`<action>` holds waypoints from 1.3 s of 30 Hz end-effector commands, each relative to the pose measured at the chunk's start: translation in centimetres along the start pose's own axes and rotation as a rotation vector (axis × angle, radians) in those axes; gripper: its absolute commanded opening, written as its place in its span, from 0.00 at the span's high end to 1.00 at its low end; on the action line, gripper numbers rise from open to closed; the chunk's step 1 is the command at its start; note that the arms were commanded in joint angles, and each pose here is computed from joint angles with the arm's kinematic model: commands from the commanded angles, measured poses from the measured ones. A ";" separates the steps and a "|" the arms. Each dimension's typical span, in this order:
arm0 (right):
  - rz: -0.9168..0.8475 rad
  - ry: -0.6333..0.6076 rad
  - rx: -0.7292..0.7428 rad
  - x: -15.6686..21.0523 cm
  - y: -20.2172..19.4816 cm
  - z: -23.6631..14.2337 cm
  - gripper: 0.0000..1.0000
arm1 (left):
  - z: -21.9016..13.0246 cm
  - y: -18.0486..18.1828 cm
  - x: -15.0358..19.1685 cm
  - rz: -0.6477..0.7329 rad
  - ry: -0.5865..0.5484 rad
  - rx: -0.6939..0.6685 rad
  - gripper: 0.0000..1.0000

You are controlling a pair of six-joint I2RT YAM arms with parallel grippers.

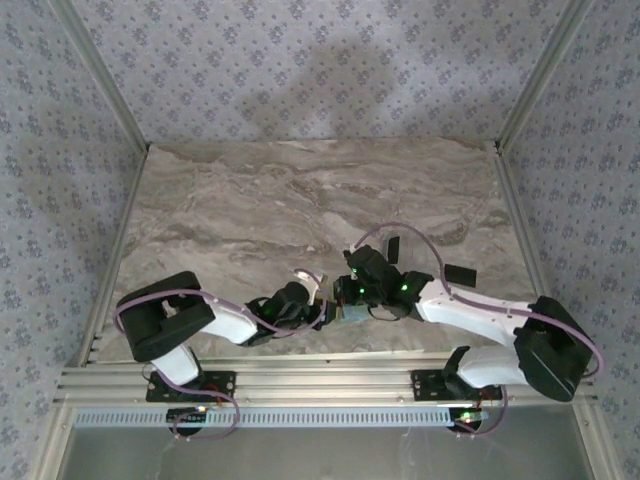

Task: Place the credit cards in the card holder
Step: Close the card holder at the bottom-center of the table.

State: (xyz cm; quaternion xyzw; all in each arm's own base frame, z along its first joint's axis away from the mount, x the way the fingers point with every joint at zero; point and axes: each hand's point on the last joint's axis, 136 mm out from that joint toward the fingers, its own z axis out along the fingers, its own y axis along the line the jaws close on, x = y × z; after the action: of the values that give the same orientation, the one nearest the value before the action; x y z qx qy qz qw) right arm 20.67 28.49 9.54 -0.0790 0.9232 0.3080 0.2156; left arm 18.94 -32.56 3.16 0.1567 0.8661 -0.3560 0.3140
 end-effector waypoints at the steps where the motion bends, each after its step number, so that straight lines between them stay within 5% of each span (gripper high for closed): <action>1: 0.036 -0.003 -0.072 -0.3 1.0 0.9 0.99 | -1.4 4.5 3.5 -0.052 0.100 -0.152 0.63; 4: 0.042 0.008 -0.059 -0.2 0.7 1.6 0.95 | -2.6 5.8 3.4 -0.093 0.081 -0.223 0.62; 12: 0.003 0.099 -0.096 0.5 2.0 2.2 0.62 | -8.1 7.6 1.3 -0.133 -0.056 -0.322 0.50; 20: -0.050 0.004 -0.058 -1.6 0.7 -4.5 0.37 | -12.2 4.8 -2.5 -0.068 -0.126 -0.257 0.44; 30: 0.142 0.040 0.104 0.4 -8.0 -6.4 0.64 | -8.5 -5.3 -7.5 0.101 -0.025 -0.058 0.53; 39: 0.207 0.031 0.145 1.3 -11.9 -6.2 0.59 | -0.2 -10.9 -8.7 0.167 0.158 -0.023 0.67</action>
State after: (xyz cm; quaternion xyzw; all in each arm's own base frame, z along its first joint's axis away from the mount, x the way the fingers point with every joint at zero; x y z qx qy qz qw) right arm 20.93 15.85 7.42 0.0268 0.9493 0.2570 0.1790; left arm 20.63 -38.88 15.99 0.2178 0.8694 -0.3163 0.3109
